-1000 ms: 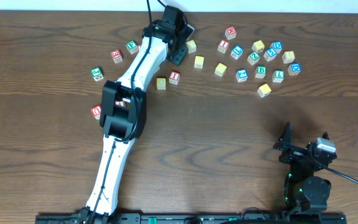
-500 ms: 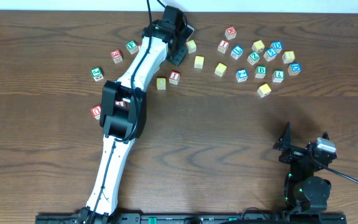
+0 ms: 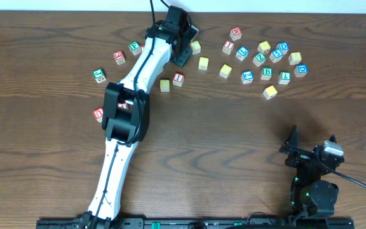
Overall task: Spell out ROBOT
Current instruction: 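Close the left gripper on the green R block and lift it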
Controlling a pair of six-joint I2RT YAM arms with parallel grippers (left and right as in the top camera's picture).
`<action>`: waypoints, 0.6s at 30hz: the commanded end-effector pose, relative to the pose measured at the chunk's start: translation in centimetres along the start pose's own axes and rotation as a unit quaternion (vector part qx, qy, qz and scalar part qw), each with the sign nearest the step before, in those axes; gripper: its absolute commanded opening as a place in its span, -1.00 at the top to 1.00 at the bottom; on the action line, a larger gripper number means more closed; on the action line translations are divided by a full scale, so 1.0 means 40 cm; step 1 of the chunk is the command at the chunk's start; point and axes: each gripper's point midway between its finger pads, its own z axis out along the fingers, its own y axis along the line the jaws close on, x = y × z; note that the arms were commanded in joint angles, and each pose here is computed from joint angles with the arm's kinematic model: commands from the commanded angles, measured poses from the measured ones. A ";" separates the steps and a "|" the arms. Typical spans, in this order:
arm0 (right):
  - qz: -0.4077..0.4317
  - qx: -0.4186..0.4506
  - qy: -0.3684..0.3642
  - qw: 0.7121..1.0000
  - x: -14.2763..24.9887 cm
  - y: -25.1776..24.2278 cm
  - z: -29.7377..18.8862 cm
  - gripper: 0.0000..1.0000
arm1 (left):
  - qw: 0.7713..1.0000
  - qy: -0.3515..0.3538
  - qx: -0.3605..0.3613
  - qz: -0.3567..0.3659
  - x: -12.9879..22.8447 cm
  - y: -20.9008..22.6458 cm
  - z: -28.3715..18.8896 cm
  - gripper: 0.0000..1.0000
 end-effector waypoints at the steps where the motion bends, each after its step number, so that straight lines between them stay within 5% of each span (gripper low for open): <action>1: 0.007 -0.001 0.001 1.000 0.003 0.003 -0.001 -0.98 | 0.999 -0.045 -0.020 0.000 -0.077 0.026 -0.113 0.53; 18: 0.007 -0.001 0.001 1.000 0.003 0.003 -0.001 -0.98 | 0.998 -0.052 -0.015 -0.026 -0.068 0.089 -0.266 0.85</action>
